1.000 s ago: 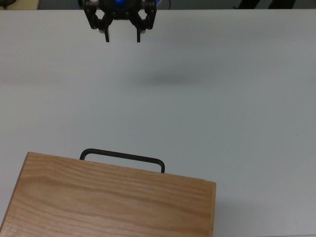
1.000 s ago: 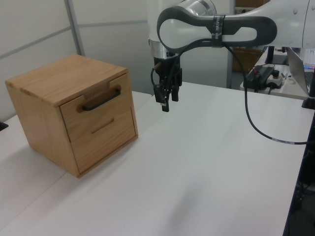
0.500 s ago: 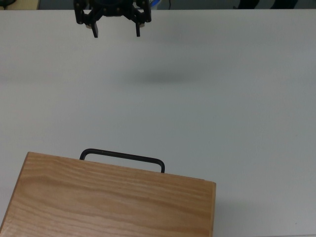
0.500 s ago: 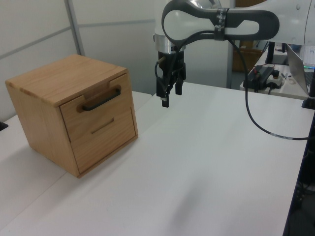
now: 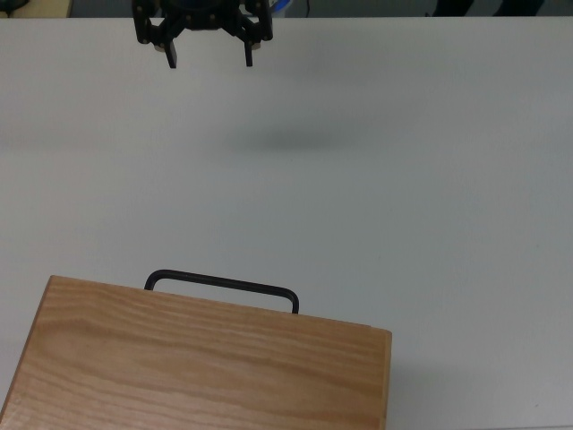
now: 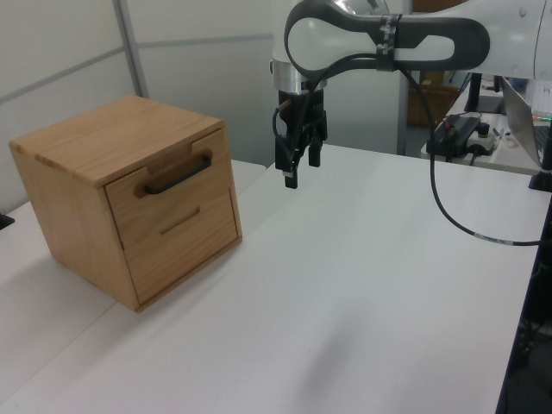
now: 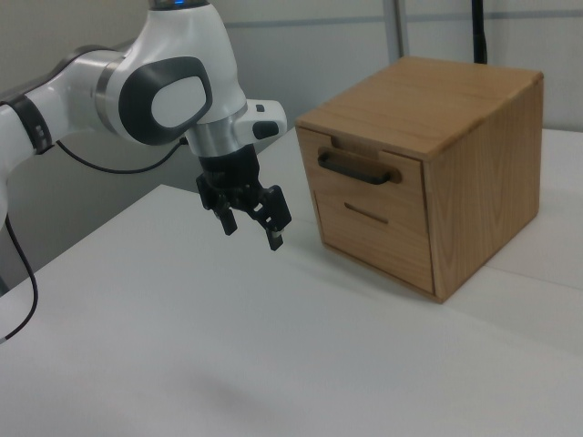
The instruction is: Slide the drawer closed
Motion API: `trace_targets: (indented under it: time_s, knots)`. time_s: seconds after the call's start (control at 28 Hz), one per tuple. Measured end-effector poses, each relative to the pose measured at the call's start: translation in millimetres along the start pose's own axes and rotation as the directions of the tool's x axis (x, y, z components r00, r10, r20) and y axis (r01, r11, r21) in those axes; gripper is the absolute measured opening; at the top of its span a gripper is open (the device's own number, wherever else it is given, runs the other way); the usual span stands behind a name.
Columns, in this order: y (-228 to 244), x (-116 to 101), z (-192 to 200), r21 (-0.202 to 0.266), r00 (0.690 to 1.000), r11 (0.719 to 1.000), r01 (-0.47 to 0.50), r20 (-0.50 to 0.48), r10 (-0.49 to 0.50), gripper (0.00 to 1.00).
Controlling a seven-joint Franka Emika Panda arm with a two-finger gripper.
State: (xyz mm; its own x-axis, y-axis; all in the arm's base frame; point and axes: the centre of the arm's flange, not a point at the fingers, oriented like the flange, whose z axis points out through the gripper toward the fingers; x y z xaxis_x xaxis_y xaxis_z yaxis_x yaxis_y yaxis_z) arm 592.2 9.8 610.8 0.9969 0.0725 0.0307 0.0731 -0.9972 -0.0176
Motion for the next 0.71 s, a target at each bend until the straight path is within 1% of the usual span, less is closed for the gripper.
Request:
trace_targets:
  time_s: [0.71]
  knots:
    - [-3.6,0.3,3.1,0.002,1.0,1.0,0.009,0.006,-0.009,1.0]
